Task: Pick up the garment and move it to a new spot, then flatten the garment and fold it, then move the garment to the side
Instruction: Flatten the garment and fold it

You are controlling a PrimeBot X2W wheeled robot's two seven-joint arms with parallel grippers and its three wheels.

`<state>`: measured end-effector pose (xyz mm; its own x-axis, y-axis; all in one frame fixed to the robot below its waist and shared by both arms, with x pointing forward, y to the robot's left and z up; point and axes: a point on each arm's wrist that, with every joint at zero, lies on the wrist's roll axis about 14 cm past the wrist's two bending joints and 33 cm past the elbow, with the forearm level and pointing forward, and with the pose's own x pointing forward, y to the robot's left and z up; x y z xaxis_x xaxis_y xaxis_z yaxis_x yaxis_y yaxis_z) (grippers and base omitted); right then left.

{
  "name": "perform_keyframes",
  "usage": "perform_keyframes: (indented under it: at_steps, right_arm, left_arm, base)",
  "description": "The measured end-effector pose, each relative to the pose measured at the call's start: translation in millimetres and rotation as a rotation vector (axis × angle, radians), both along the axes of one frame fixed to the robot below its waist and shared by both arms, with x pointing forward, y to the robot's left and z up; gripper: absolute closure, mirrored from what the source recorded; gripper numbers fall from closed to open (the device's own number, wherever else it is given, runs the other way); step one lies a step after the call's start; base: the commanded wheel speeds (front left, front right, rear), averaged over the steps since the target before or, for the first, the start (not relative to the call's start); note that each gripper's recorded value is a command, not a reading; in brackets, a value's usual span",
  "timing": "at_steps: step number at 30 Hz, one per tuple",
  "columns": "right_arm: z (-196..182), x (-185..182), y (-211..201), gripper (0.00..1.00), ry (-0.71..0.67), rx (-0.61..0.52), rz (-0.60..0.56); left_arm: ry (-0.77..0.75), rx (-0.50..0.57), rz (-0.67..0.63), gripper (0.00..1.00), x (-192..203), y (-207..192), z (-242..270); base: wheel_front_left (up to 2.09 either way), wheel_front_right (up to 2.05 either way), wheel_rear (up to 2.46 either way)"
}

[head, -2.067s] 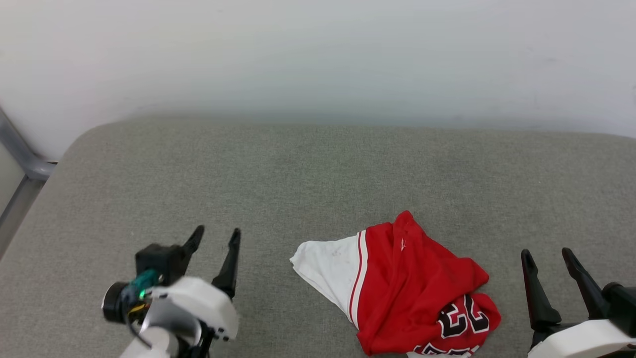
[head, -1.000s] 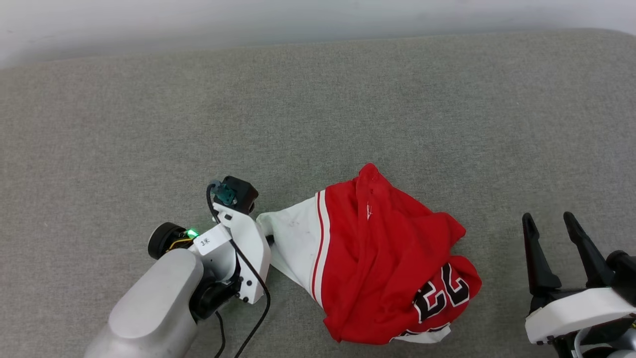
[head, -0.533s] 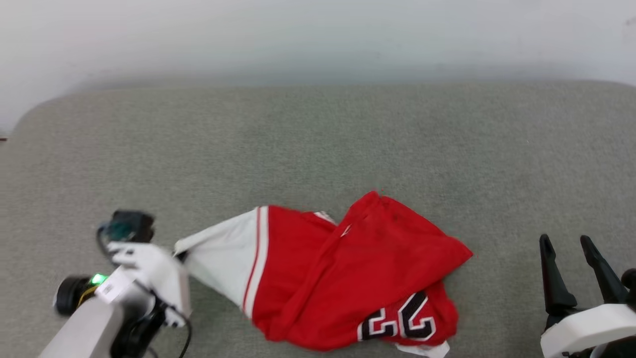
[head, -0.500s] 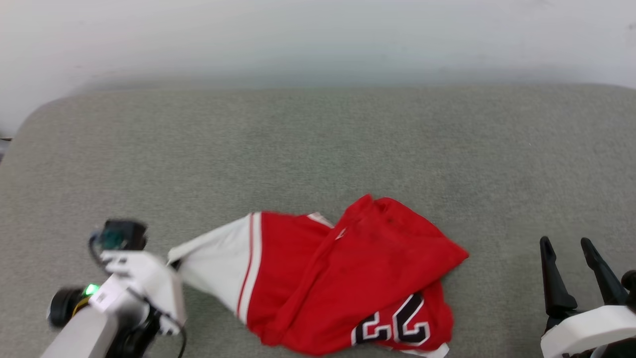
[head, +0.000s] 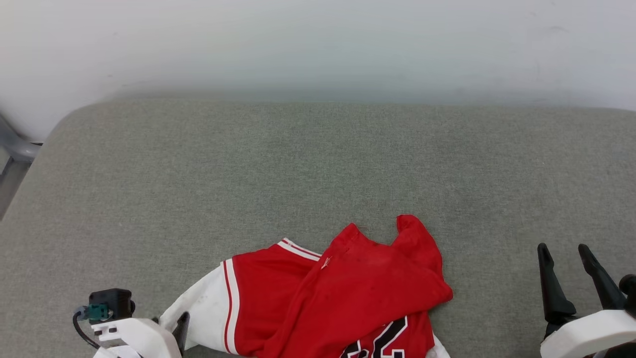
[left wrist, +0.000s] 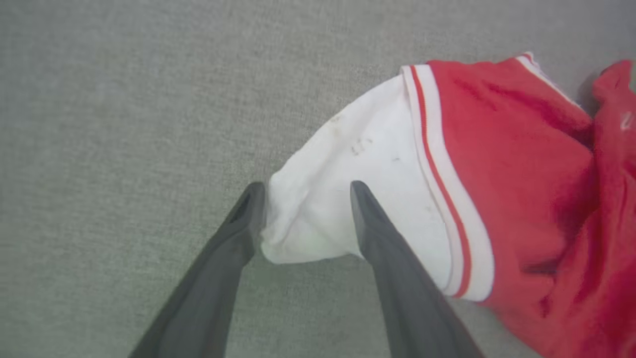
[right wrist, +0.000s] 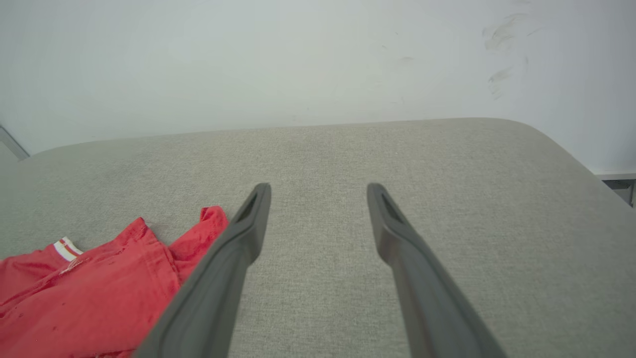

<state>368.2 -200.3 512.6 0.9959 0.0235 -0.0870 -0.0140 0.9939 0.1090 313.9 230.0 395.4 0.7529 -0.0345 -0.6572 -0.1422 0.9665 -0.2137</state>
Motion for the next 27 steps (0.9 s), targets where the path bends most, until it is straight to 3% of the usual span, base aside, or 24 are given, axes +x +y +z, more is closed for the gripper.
perform_keyframes:
  at_steps: [10,11,13,21,27]
  right_arm:
    - [4,-10,3,0.00,0.011,0.004,0.011]
    - [3,-13,5,0.00,0.028,0.013,0.018]
    - [-3,-16,7,0.00,0.059,0.018,0.028]
    - [-59,-36,38,0.00,0.390,0.057,0.138]
    - [-61,-21,84,0.00,0.509,-0.010,0.317]
  left_arm:
    - [-0.473,0.057,-0.042,0.00,43,-22,83]
    - [-0.623,0.073,-0.061,0.00,51,-32,112]
    - [-0.702,0.078,-0.074,0.00,51,-41,127]
    - [-0.824,0.091,-0.071,0.00,47,-51,150]
    - [-0.831,0.099,-0.066,0.00,43,-52,152]
  base:
    - [0.00,0.00,0.00]
    - [0.00,0.00,0.00]
    - [0.00,0.00,0.00]
    - [0.00,0.00,0.00]
    - [0.00,0.00,0.00]
